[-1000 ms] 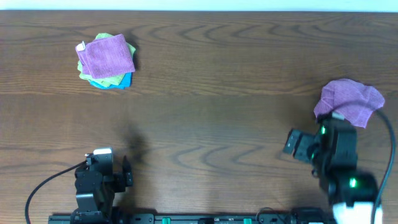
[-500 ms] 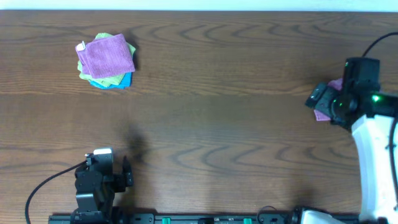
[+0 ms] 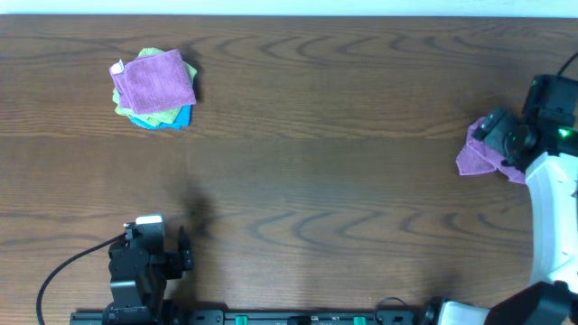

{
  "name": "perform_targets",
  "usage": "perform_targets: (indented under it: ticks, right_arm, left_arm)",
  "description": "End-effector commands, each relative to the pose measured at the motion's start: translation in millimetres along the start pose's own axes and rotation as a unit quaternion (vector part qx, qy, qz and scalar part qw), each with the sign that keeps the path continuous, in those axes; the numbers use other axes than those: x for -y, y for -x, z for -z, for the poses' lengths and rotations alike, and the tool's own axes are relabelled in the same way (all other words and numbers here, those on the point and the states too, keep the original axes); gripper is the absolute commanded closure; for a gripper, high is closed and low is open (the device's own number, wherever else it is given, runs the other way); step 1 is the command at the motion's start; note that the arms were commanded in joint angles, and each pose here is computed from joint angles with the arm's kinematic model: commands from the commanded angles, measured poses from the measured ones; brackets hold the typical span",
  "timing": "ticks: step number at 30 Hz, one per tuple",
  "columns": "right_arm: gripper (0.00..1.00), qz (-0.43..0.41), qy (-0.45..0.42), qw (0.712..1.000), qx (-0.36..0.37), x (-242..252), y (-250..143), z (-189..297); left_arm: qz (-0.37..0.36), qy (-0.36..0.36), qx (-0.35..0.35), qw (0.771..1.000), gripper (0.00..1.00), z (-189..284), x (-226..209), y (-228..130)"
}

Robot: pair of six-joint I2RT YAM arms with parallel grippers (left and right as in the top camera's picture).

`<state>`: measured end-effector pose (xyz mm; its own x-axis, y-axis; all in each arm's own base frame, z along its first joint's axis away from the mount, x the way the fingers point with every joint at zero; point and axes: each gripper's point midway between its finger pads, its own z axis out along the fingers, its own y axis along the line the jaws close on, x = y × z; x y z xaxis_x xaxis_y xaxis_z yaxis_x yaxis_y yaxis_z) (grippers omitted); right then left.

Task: Fold the cloth
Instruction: 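Reach the right gripper to the pink cloth and grasp its edge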

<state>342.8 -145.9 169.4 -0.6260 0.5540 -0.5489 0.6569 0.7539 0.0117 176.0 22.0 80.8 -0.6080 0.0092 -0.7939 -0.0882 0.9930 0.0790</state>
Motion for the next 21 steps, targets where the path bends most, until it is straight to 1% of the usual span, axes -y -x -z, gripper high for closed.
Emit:
perform_targets:
  ticks: [1,5,12,16,18,21]
  right_arm:
    - [0.01,0.046,0.003,0.999,0.014,1,12,-12]
    - [0.01,0.03,-0.006,0.999,0.015,9,20,-35]
    - [0.01,0.002,-0.046,0.998,-0.041,44,4,-85]
    - [0.01,-0.017,-0.06,0.996,-0.059,63,-1,-106]
    - [0.01,-0.024,-0.054,0.996,-0.069,68,-5,-116]
    - [0.06,-0.033,-0.015,0.995,-0.092,67,-14,-130]
  left_arm:
    - [-0.005,-0.002,0.001,1.0,0.05,0,1,0]
    - [-0.005,-0.002,0.001,1.0,0.05,0,1,0]
    - [-0.004,-0.002,0.001,1.0,0.05,0,1,0]
    - [-0.005,-0.002,0.001,1.0,0.05,0,1,0]
    - [-0.004,-0.002,0.001,1.0,0.05,0,1,0]
    - [-0.005,-0.002,0.001,1.0,0.05,0,1,0]
